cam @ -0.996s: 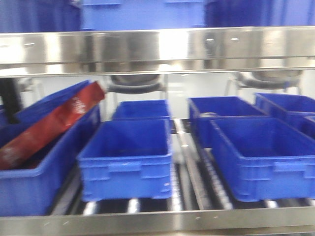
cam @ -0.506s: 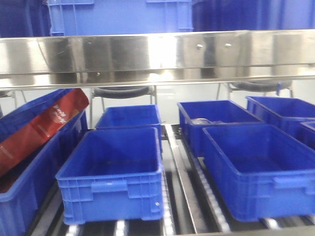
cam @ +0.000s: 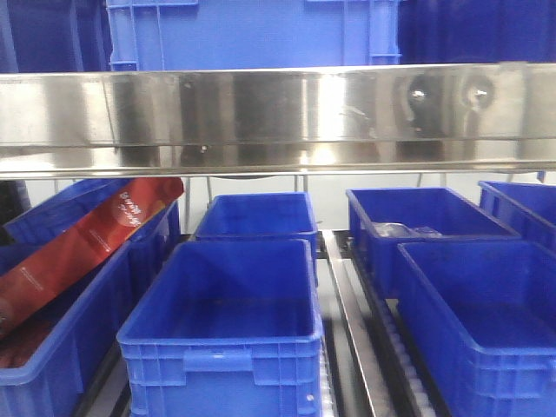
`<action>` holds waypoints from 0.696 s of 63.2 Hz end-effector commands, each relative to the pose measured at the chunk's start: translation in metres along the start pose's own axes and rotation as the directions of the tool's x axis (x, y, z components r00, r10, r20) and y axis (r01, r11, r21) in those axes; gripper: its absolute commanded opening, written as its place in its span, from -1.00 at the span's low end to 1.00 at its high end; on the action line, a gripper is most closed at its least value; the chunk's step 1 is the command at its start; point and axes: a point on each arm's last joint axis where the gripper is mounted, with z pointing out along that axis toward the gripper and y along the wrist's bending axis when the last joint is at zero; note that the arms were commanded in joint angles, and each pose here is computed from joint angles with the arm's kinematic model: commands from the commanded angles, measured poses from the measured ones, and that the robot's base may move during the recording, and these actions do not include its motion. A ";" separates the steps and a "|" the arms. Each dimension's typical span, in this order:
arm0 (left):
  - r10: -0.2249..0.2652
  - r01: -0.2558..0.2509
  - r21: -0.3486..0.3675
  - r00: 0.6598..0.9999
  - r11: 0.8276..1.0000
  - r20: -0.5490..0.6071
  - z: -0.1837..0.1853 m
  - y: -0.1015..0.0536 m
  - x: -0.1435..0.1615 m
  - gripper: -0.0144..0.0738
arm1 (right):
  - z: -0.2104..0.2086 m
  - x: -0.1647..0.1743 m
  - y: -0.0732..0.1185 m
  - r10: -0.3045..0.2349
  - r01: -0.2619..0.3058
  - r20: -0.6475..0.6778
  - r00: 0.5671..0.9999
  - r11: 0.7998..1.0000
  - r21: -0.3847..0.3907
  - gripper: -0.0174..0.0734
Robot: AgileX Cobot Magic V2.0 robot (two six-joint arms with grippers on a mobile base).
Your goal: Place valve from conveyor to right shelf box
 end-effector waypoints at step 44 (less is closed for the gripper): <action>-0.010 0.011 -0.006 0.996 1.000 0.085 -0.010 0.001 -0.009 -0.92 | -0.013 -0.010 0.000 -0.013 0.012 0.098 0.995 1.000 0.009 -0.96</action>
